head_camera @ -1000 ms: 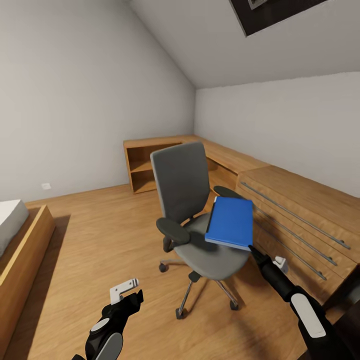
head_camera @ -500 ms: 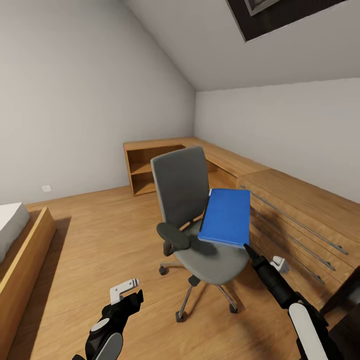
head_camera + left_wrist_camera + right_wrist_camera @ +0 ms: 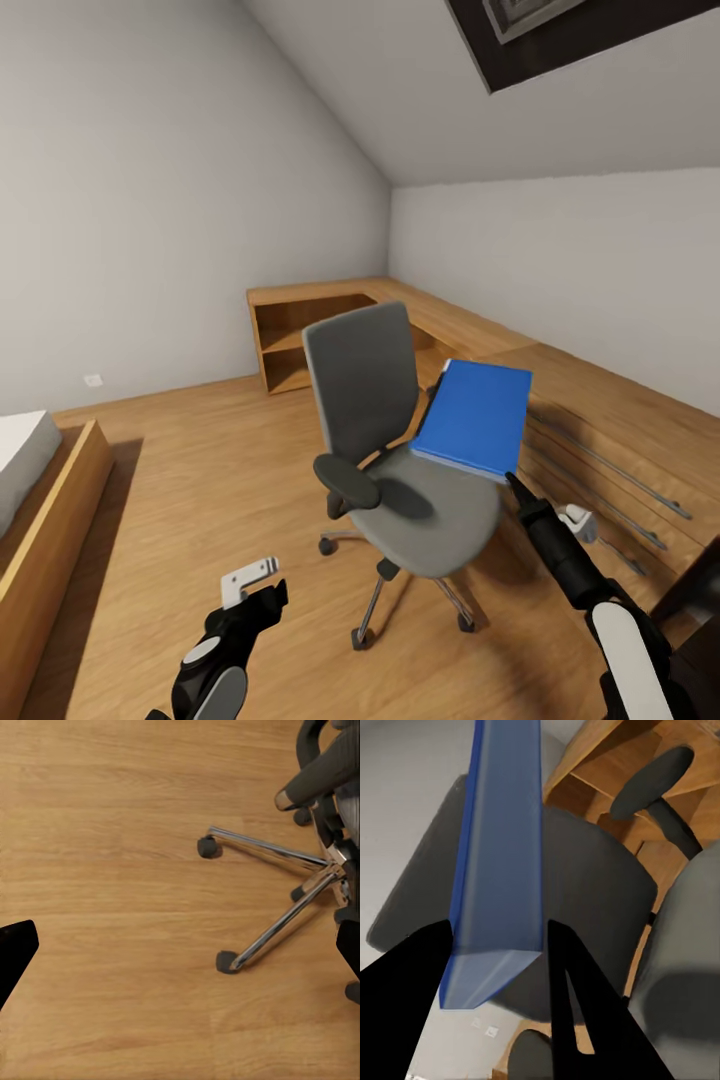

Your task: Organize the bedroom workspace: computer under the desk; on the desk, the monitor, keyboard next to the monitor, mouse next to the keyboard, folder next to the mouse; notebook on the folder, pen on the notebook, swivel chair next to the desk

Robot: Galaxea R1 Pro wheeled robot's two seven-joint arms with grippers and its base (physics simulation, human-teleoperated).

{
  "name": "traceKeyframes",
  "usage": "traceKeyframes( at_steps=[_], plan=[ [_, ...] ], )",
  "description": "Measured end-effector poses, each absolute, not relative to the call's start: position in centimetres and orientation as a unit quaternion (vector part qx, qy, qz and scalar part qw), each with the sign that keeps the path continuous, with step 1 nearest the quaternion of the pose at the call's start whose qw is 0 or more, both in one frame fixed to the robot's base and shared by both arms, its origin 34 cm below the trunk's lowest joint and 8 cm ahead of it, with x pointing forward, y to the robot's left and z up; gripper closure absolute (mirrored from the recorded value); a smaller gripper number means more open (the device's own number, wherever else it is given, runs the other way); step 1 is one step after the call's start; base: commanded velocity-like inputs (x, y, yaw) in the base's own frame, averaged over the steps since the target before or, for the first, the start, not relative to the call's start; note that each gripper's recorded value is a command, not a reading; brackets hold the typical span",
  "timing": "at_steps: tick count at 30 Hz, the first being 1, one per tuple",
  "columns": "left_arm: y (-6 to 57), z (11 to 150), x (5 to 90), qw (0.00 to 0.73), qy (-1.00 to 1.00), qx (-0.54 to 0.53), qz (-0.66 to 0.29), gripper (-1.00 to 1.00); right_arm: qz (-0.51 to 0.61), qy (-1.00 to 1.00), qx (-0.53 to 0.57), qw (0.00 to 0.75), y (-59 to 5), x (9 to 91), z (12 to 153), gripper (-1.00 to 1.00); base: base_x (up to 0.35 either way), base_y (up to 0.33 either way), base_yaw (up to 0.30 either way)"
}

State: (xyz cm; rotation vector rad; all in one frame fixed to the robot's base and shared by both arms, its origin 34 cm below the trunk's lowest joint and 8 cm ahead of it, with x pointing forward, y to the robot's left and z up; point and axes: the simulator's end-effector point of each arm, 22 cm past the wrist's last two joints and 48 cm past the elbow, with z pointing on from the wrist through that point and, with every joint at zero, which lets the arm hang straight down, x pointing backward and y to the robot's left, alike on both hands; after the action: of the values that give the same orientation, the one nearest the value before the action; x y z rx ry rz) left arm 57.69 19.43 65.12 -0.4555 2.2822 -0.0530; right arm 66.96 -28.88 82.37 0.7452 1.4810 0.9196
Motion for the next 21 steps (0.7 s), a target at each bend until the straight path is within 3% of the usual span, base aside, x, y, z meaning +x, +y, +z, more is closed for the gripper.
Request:
traceKeyframes(
  at_steps=[15,21],
  plan=[
    [15.6,68.0,57.0,0.394,0.908,-0.136,-0.038,-1.00,0.402,0.601,0.349,0.595,-31.1,66.8,86.5,1.00,0.000,0.000,-0.001],
    [13.1,68.5,55.2,0.384,0.918,-0.100,-0.027,-1.00,0.385,0.587,0.367,0.610,-33.4,66.6,87.8,1.00,0.000,0.000,-0.180]
  ],
)
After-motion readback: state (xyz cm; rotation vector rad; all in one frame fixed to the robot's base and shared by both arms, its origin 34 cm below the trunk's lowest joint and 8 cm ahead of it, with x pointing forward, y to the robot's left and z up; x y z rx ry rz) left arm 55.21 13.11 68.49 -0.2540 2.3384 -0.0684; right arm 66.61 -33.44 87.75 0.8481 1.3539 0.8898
